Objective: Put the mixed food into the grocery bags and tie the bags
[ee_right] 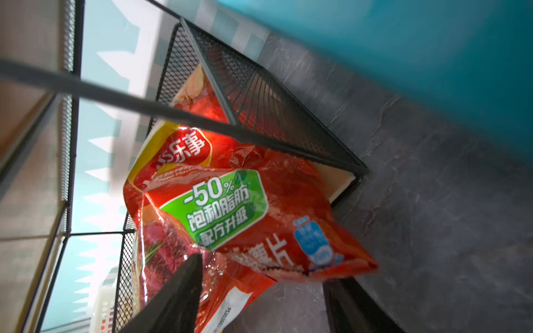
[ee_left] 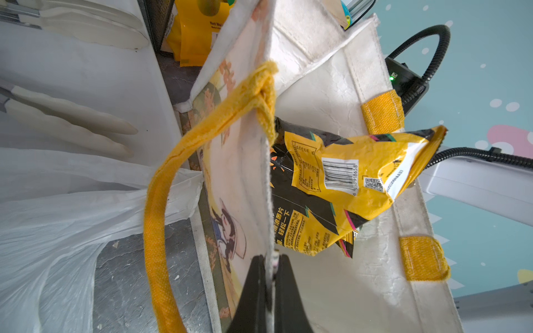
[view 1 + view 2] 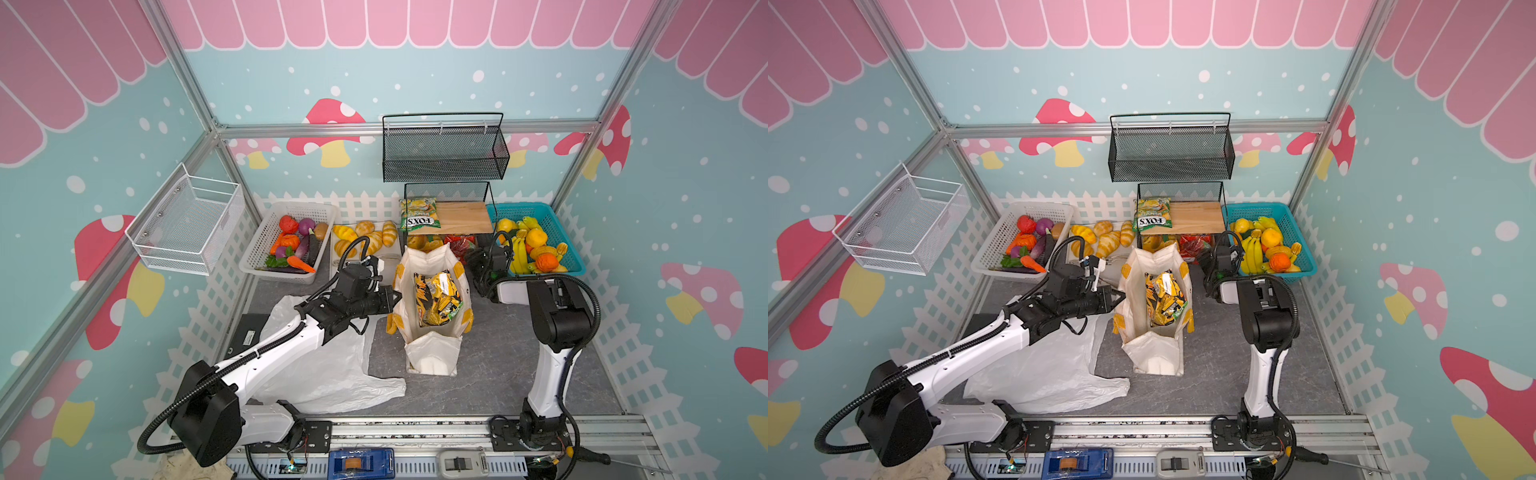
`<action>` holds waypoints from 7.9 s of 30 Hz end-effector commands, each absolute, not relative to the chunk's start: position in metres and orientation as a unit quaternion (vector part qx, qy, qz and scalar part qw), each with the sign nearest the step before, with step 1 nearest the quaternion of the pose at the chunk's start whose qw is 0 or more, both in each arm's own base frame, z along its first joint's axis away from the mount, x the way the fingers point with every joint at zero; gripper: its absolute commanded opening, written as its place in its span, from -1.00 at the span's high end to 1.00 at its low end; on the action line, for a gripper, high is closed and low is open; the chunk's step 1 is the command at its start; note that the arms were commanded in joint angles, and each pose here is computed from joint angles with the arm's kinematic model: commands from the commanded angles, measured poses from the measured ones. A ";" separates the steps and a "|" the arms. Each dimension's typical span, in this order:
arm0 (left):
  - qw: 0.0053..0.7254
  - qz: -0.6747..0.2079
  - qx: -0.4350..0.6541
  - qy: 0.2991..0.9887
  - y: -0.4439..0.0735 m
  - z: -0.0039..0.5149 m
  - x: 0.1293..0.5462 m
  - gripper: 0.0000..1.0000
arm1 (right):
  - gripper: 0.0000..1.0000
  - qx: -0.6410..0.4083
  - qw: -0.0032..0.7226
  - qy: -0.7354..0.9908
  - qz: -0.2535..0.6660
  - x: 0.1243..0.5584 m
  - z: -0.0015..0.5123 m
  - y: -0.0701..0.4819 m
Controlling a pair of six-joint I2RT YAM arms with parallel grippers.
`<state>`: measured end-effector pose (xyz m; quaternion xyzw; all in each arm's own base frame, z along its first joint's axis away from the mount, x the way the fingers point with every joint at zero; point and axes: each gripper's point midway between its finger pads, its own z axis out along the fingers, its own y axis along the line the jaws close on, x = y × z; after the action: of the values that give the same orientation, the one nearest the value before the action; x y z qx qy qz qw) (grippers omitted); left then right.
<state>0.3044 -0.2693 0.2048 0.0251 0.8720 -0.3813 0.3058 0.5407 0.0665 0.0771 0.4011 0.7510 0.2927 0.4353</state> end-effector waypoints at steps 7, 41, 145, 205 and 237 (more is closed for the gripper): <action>0.314 -0.390 0.028 0.865 -0.267 0.212 0.302 1.00 | 0.43 0.406 0.455 0.733 0.303 0.545 0.086 0.061; 0.323 -0.390 0.030 0.862 -0.268 0.221 0.308 1.00 | 0.99 0.135 0.573 0.805 0.073 0.371 0.272 0.011; 0.313 -0.436 0.057 0.842 -0.298 0.246 0.298 1.00 | 0.86 -0.094 0.356 0.927 0.071 0.317 0.210 0.090; 0.286 -0.054 0.009 0.957 -0.151 0.123 0.273 -0.49 | -0.48 -0.287 0.526 0.787 0.146 0.343 0.337 0.219; 0.267 0.057 0.005 0.962 -0.151 0.043 0.319 0.60 | -0.50 -0.280 0.493 0.811 0.148 0.331 0.277 0.213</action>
<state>0.3130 -0.1546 0.0324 0.0212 0.9696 0.0602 0.2362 0.3363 0.2138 0.2658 -0.2828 0.8200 0.1386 0.4779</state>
